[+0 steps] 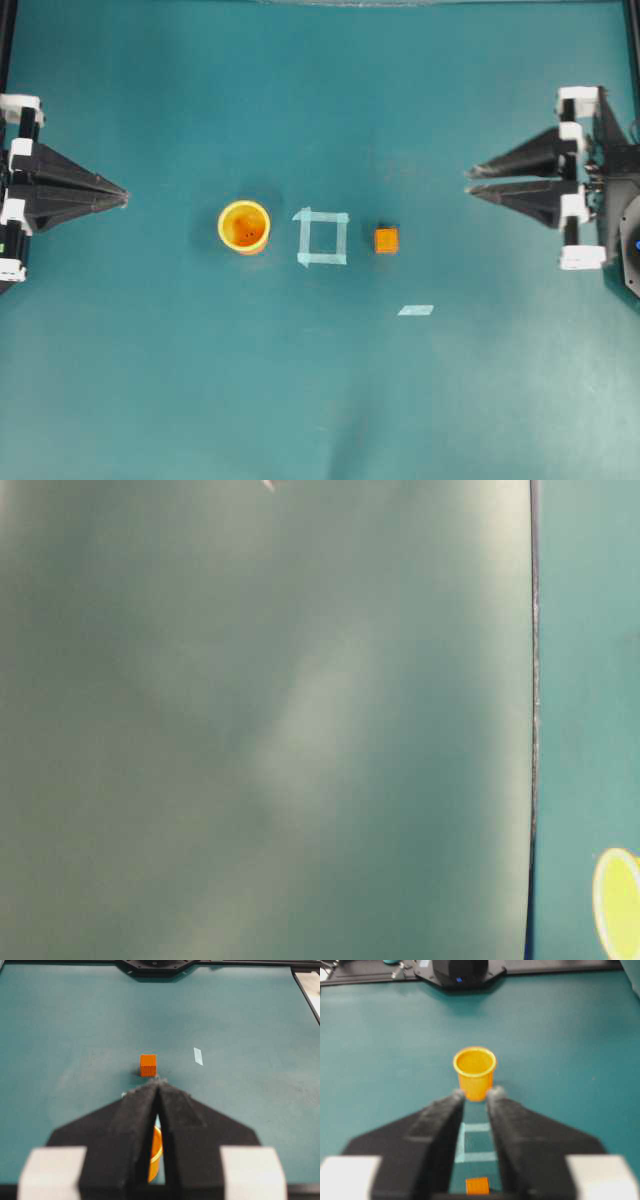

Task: Move the block backward with right arm.
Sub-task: 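Move the right gripper inward from its rest position toward the orange cube, then lower the open right gripper around the orange cube, then close the right gripper on the orange cube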

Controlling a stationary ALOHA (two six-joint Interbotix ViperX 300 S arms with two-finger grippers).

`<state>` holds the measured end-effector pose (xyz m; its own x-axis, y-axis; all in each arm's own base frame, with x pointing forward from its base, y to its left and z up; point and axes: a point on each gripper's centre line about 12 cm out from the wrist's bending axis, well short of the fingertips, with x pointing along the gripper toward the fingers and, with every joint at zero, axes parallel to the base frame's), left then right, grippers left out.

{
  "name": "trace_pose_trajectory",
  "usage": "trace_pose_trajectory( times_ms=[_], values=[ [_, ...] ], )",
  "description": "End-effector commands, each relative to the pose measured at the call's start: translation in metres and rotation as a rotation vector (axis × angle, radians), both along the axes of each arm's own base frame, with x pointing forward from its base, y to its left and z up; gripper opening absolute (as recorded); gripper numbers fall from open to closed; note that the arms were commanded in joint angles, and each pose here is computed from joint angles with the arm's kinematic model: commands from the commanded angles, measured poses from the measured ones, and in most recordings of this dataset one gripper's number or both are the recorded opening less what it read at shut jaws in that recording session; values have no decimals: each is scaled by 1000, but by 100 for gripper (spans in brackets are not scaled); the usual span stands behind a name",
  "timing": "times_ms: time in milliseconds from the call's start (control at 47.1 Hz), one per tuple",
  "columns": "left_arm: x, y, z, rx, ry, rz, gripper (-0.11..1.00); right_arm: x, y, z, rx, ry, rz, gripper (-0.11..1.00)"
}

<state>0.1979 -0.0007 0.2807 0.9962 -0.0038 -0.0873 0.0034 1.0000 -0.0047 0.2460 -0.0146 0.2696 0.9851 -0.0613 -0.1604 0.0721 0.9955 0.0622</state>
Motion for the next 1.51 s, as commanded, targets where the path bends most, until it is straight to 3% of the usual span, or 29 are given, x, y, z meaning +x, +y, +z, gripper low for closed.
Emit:
trace_pose_trajectory(
  times_ms=[0,127,680,1062,1487],
  values=[
    [2,0,11,3,-29,1,0,11,-1,7,15,1,-4,40],
    [2,0,11,3,-28,1,0,26,-2,-4,26,81,-5,52],
    [2,0,10,3,-17,1,0,92,-6,-71,11,434,7,57],
    [2,0,10,1,-18,1,0,102,-7,-117,16,543,9,58],
    [2,0,10,1,-14,1,0,106,-4,-142,30,585,11,58]
  ],
)
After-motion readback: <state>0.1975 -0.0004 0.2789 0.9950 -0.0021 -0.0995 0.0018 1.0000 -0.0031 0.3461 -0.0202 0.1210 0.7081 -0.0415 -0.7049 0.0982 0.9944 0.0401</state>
